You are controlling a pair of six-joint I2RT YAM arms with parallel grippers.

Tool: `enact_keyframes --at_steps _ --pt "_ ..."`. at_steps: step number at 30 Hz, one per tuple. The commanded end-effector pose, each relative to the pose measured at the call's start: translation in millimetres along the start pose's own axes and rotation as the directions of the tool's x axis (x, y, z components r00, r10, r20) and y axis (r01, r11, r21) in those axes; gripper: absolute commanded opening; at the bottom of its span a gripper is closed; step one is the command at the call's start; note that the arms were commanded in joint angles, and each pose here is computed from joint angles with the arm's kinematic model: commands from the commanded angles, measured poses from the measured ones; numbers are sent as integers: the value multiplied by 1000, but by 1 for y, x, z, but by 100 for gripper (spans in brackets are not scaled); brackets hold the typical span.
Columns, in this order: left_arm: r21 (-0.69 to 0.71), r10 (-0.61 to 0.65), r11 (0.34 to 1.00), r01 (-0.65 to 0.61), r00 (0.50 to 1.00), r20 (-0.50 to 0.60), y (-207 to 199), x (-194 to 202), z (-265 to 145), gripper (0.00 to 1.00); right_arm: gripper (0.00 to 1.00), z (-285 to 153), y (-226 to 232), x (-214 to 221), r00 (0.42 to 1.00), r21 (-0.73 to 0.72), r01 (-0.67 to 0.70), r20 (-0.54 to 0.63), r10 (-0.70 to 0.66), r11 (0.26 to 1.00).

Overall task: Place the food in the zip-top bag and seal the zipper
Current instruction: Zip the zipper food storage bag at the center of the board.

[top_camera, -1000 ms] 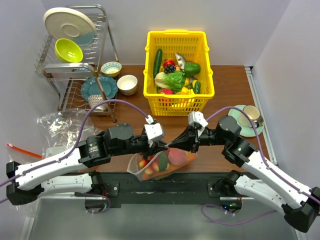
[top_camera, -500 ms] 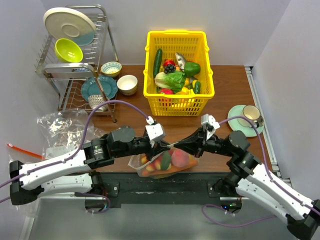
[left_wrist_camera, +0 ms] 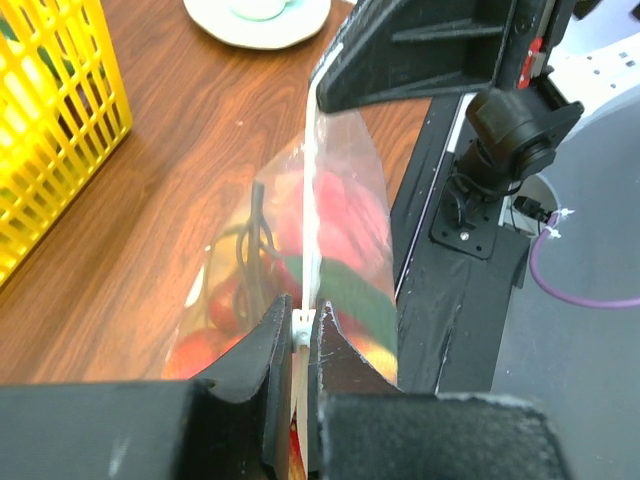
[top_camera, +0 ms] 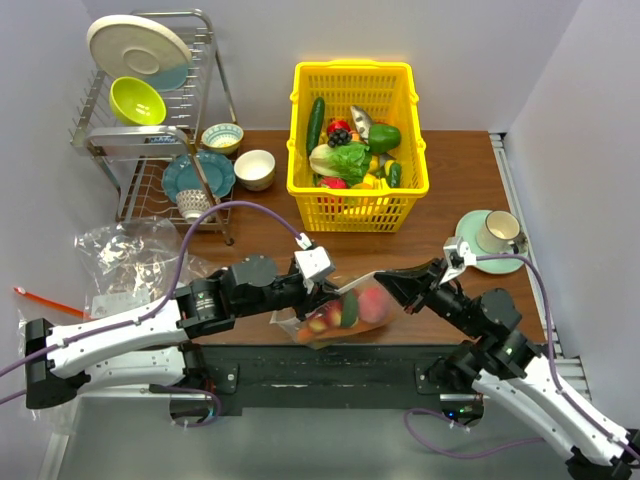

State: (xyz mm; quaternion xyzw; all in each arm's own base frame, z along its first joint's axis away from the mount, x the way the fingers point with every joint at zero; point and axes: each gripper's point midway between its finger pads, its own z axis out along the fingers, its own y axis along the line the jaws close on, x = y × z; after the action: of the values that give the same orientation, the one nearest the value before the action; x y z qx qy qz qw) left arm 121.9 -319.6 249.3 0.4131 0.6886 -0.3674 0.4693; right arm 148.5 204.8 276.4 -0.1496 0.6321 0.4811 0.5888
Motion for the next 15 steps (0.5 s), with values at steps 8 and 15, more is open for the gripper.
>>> enact_keyframes --at_steps 8,15 --pt "-66 -8 998 2 996 -93 9 2 -21 0 0 -37 -74 -65 971 493 92 149 -188 865" --pt "-99 -22 995 8 990 -140 14 10 -26 0 0 -53 -88 -81 956 599 147 119 -268 787"
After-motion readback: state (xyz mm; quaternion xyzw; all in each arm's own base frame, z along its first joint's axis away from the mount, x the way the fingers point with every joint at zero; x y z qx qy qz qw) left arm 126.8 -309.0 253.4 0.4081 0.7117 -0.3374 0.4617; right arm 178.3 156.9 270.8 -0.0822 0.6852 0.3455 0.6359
